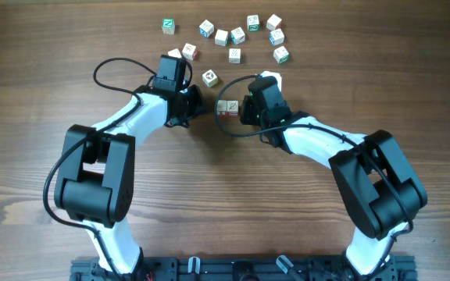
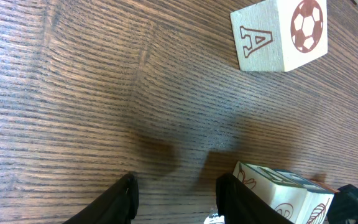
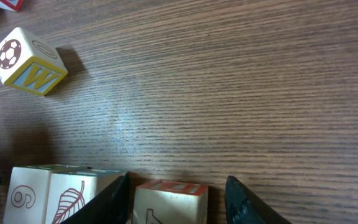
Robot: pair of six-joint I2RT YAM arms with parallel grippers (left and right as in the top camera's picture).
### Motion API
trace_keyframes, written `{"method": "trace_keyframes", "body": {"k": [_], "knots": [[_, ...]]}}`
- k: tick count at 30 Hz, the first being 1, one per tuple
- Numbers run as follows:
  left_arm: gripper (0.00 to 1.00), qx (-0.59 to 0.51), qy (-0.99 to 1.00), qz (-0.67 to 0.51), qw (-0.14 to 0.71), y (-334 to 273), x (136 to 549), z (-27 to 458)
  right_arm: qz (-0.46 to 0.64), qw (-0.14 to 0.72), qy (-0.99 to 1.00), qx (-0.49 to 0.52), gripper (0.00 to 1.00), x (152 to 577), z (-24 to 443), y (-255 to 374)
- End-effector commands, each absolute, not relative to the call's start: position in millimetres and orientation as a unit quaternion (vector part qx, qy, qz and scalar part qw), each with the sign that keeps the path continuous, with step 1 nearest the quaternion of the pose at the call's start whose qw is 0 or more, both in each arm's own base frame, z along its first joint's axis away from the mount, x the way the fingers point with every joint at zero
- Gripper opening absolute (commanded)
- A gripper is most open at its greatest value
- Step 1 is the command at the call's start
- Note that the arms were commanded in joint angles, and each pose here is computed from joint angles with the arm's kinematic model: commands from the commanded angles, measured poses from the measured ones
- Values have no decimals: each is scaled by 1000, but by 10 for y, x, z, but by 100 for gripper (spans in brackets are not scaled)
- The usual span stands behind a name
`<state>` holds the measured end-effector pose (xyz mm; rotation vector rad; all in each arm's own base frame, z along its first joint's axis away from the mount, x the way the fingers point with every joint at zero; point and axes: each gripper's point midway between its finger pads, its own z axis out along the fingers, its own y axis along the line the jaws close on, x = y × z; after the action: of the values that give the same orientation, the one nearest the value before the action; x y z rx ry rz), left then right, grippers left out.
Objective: Form a horizontal line
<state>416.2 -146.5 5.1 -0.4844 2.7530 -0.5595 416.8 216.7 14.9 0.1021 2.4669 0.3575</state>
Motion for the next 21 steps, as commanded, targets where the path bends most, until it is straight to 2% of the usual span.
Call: {"method": "trace_keyframes", "body": {"k": [1, 5, 6, 8, 10, 13, 18, 21], "knots": [[47, -189, 968, -131, 96, -1240, 3883, -452, 149, 369, 917, 30, 51, 4347, 636, 2228], [47, -189, 969, -131, 96, -1241, 3881, -452, 145, 404, 902, 38, 52, 4343, 1073, 2139], [47, -189, 969, -131, 96, -1242, 3881, -452, 136, 407, 902, 43, 49, 4329, 1124, 2090], [45, -189, 969, -131, 96, -1242, 3881, -452, 110, 407, 905, 53, 35, 4286, 1152, 1971], [37, -189, 969, -131, 96, -1242, 3881, -452, 83, 393, 914, 60, 19, 4227, 1072, 1865], [30, -189, 969, -131, 96, -1241, 3880, -452, 60, 358, 927, 91, 6, 4108, 863, 1705], [19, -189, 969, -130, 94, -1240, 3874, -454, 43, 318, 940, 116, 5, 4013, 509, 1553], [18, -189, 969, -130, 94, -1240, 3874, -454, 64, 285, 951, 100, 5, 3983, 233, 1675]]}}
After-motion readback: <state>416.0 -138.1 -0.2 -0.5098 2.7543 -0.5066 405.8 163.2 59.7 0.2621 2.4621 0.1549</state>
